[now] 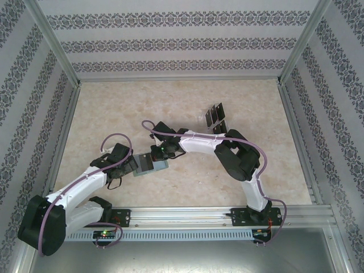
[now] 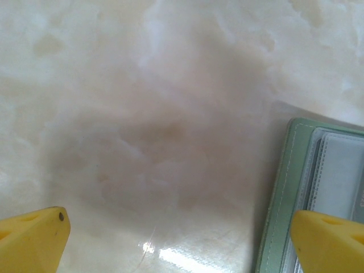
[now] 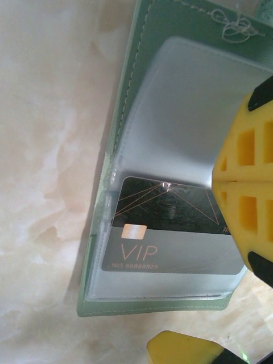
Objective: Put the credit cards into the card holder
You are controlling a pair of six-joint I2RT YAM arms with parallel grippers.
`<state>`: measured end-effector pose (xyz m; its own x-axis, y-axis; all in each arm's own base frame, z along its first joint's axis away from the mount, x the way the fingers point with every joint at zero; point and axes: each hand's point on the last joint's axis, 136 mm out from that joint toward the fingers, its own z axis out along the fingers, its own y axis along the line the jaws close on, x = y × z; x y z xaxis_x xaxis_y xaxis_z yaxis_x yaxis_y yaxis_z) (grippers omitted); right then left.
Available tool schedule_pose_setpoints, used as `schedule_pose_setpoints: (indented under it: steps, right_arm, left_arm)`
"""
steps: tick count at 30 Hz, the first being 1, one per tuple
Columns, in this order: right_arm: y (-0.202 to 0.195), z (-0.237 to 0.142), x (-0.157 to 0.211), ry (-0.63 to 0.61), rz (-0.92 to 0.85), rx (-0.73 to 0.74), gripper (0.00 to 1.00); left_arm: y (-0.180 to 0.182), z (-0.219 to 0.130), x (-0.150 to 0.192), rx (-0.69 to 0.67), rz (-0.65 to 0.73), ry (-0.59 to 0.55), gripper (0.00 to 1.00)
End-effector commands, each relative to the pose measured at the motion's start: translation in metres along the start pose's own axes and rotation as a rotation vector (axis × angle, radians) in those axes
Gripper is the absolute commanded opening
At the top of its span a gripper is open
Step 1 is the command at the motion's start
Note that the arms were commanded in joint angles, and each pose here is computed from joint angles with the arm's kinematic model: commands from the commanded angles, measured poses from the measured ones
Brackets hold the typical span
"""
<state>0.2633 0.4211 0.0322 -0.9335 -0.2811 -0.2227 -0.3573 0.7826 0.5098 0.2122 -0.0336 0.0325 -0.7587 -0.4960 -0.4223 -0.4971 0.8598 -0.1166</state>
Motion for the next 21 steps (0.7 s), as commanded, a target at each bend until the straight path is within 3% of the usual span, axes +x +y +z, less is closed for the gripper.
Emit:
schedule_pose_setpoints:
  steps: [1,21]
  right_arm:
    - [0.002,0.006,0.002,0.019,-0.015,0.006,0.00]
    - [0.024,0.024,0.009,0.056,-0.042,-0.028,0.00]
  left_arm:
    - [0.000,0.002,-0.001,-0.005,-0.001,-0.012,1.00]
    - [0.001,0.004,0.002,-0.002,-0.005,-0.006,1.00]
